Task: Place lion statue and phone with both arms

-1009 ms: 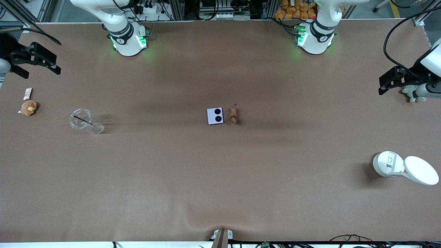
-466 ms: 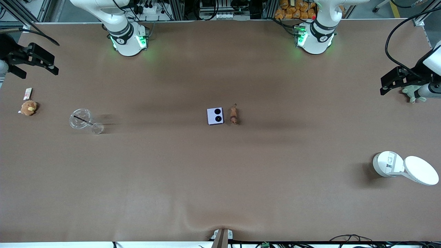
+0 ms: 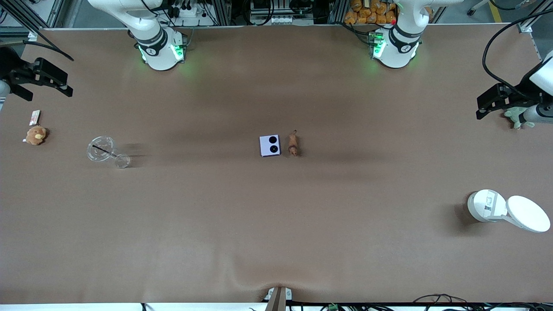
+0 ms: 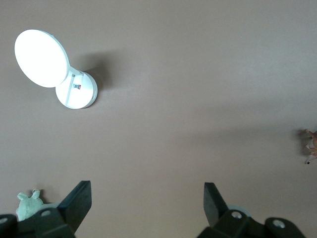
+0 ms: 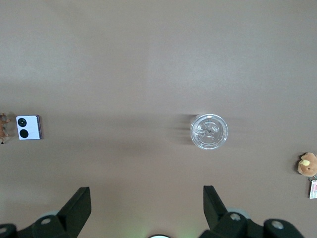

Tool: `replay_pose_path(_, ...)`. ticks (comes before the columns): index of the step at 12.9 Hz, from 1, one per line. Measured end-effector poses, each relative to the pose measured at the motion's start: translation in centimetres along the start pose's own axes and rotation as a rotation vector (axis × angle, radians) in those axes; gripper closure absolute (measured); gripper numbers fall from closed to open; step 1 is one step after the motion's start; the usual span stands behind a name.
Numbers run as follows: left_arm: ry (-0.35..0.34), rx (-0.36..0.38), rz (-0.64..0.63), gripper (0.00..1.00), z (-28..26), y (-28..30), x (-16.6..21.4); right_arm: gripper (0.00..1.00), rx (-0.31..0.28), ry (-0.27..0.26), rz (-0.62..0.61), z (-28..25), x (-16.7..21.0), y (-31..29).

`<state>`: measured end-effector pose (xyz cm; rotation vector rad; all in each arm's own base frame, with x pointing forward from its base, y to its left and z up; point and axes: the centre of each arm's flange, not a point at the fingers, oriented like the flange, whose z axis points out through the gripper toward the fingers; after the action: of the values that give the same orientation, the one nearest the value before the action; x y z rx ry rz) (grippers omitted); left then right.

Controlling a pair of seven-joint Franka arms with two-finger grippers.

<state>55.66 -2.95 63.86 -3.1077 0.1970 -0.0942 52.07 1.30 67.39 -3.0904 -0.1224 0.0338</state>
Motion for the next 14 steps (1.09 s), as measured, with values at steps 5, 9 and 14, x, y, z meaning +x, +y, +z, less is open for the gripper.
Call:
replay_pose_path(5,-0.009,-0.001,-0.035,0.0,0.5,-0.3,0.2,0.0,0.002,-0.03,0.003,1.5,0.9,0.2)
replay_pose_path(9,-0.021,-0.108,-0.16,0.0,1.1,1.0,0.6,0.0,0.002,-0.035,0.003,1.7,1.1,0.2)
replay_pose_path(14,-0.083,-0.319,-0.439,0.0,1.5,4.1,1.7,0.0,0.002,-0.039,0.003,1.7,1.0,0.2)
